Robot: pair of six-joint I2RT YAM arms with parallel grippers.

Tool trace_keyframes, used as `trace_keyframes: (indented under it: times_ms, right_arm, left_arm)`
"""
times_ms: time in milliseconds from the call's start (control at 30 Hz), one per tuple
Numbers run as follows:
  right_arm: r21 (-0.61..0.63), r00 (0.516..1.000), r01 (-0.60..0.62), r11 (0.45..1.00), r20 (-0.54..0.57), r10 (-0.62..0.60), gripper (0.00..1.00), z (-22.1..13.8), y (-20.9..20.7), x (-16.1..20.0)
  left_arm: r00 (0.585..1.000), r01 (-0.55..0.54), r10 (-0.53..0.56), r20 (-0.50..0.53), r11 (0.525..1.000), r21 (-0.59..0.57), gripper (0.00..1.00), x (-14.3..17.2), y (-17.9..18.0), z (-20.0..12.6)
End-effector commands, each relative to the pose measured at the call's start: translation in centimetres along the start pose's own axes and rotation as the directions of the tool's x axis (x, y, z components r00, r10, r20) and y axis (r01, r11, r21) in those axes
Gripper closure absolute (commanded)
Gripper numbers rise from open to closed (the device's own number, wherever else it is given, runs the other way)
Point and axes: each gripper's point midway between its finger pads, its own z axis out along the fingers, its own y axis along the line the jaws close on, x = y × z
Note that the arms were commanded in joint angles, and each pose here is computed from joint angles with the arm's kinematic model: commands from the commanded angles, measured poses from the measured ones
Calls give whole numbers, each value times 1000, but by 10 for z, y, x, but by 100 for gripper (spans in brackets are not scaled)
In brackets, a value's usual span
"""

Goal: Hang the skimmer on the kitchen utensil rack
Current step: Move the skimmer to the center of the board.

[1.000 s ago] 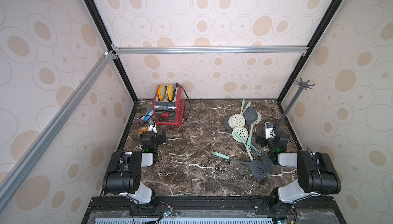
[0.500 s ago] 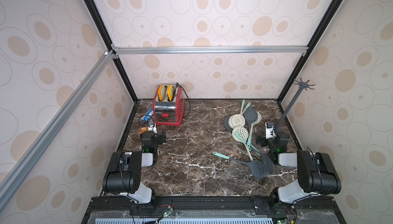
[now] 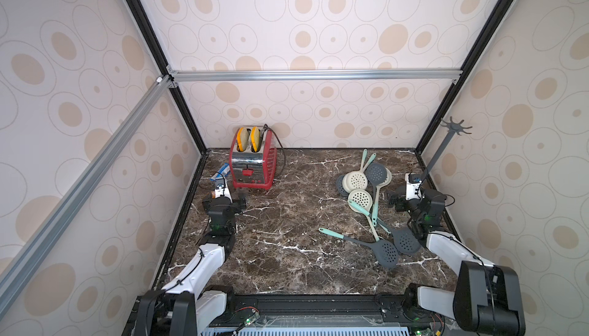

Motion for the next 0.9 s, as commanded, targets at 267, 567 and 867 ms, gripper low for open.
trace_keyframes:
  times_ms: [267,567,867]
  right_arm:
    - [319,883,-303,898,-260,390,0,-43,-31,25]
    - [239,911,-325,915,-180,370,0,-54,-21,-6]
    - [449,986,-124,885,-46,162,6,-68,-69,-56]
  left_arm:
    - [895,387,-429,-124,884,-264,1,-10,55,-71]
    - [872,404,-378,-311,915,20,1,-32,1,-87]
    - [931,211,-104,-349,935,286,1,-36,-52,-122]
